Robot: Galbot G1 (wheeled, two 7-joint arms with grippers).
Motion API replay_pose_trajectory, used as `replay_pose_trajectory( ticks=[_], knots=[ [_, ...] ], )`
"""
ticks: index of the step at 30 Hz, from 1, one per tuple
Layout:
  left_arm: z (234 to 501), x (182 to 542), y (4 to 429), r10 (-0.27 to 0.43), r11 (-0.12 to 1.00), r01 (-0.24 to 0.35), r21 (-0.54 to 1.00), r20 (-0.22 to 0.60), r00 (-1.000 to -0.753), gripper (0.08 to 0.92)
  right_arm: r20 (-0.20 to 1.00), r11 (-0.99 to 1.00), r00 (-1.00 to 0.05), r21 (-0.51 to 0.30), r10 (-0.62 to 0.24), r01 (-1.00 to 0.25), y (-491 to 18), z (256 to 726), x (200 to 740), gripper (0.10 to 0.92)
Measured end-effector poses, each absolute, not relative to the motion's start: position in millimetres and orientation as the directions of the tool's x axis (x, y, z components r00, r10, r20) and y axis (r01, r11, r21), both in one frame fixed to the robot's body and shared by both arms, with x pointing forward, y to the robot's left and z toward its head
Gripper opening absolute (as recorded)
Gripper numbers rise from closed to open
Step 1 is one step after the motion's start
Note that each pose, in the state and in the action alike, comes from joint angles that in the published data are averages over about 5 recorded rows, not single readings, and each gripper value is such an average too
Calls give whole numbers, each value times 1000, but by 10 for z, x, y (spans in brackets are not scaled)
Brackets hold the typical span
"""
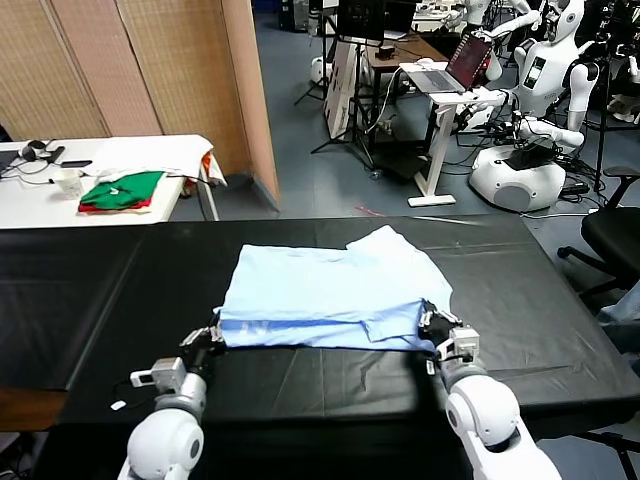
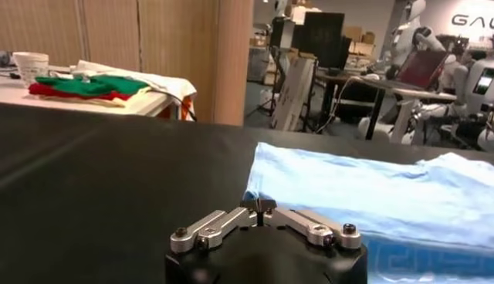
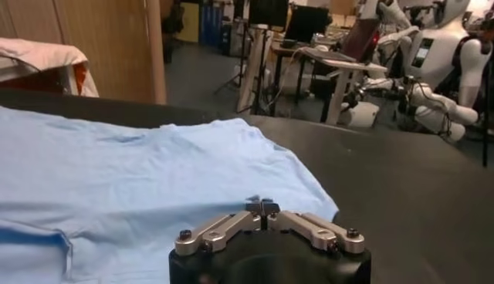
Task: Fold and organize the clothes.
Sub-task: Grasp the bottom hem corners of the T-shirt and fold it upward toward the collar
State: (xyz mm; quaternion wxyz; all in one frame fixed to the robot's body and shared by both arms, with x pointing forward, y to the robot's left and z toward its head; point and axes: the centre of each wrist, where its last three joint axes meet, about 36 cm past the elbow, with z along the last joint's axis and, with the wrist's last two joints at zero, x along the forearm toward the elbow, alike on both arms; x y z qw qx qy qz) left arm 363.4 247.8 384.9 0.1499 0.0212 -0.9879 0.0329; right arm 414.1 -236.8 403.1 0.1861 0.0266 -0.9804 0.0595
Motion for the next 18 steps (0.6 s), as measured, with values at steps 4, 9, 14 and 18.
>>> replay_pose_trajectory(
  ticks=[4, 9, 14, 18],
  knots=[
    [3819, 3707, 2486, -22, 998, -38, -46, 307, -952, 147, 390, 993, -919, -76, -58, -95, -2390, 4039, 4123, 350],
    [3812, 3688, 2488, -6, 999, -21, -44, 322, -947, 254, 429, 992, -900, -58, -78, -113, -2465, 4158, 3988, 652],
    [3892, 3562, 2538, -9, 1000, -18, -23, 340, -940, 549, 416, 990, -905, -65, -88, -127, -2553, 4340, 3761, 883],
    [3978, 3397, 2578, -6, 1000, -10, -11, 350, -937, 796, 409, 990, -909, -69, -85, -123, -2645, 4395, 3572, 905]
  ],
)
